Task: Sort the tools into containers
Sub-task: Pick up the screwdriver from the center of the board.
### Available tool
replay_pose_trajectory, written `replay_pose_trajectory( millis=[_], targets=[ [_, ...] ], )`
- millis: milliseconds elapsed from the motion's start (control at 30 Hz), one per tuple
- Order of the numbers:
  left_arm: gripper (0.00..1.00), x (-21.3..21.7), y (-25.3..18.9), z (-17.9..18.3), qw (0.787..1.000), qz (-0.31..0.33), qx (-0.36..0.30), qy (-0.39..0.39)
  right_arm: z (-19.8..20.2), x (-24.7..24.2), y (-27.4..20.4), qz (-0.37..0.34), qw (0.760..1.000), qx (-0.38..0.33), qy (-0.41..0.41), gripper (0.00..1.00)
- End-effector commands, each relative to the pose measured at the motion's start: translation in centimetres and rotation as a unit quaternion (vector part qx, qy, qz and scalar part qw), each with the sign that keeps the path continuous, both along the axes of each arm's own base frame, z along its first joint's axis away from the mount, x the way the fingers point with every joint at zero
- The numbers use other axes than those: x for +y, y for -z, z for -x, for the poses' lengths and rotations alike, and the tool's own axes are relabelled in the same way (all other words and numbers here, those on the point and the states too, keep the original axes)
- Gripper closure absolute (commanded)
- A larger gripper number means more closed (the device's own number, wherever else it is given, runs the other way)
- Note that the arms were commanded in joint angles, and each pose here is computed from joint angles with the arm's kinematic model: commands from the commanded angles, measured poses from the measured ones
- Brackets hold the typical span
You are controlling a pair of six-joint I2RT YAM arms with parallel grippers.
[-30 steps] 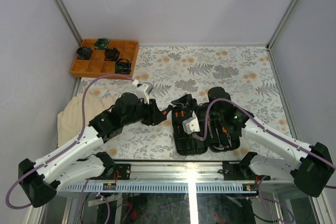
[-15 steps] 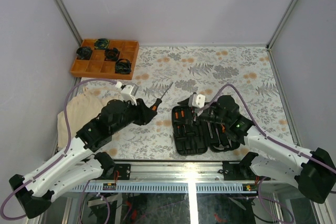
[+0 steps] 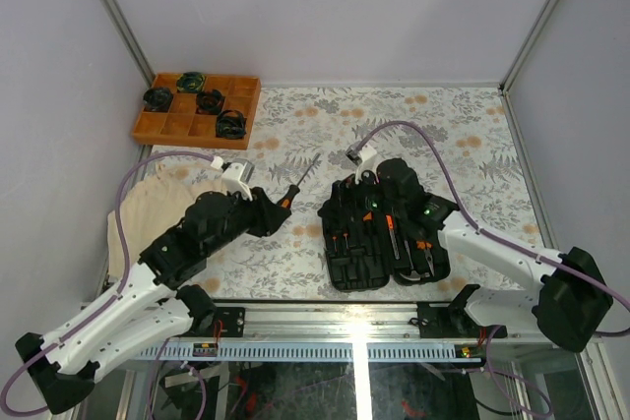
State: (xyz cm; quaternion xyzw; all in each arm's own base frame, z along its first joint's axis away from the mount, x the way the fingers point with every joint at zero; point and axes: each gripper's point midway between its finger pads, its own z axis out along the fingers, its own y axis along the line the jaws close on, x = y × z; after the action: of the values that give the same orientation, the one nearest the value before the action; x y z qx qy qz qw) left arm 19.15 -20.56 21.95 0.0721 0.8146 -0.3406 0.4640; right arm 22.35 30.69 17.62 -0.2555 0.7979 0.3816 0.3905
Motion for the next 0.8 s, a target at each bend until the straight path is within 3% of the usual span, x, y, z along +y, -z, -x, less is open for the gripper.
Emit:
replay_pose_trajectory(
  millis=[0,167,300,600,767],
  targets=[
    [1.00,-0.1,-2.7,-1.0,0.998,0.032,-0.051,-0.013,-1.1,0.0,-2.0,-0.040,0.997,0.023,0.063,0.12],
    [1.00,0.3,-3.3,-1.0,0.997,0.040,-0.061,-0.021,-2.4,-0.8,-3.4,-0.088,0.989,0.010,0.123,0.00],
    [1.00,0.6,-3.5,-1.0,0.996,0.046,-0.067,-0.027,-3.3,-2.4,-4.1,-0.099,0.979,-0.002,0.178,0.01],
    [1.00,0.2,-4.3,-0.8,0.994,0.063,-0.084,-0.015,-2.8,-2.8,-5.5,-0.119,0.973,0.035,0.193,0.02],
    [1.00,-0.1,-4.8,-0.8,0.993,0.075,-0.093,-0.010,-2.6,-3.5,-8.8,-0.190,0.959,0.021,0.210,0.04]
  ],
)
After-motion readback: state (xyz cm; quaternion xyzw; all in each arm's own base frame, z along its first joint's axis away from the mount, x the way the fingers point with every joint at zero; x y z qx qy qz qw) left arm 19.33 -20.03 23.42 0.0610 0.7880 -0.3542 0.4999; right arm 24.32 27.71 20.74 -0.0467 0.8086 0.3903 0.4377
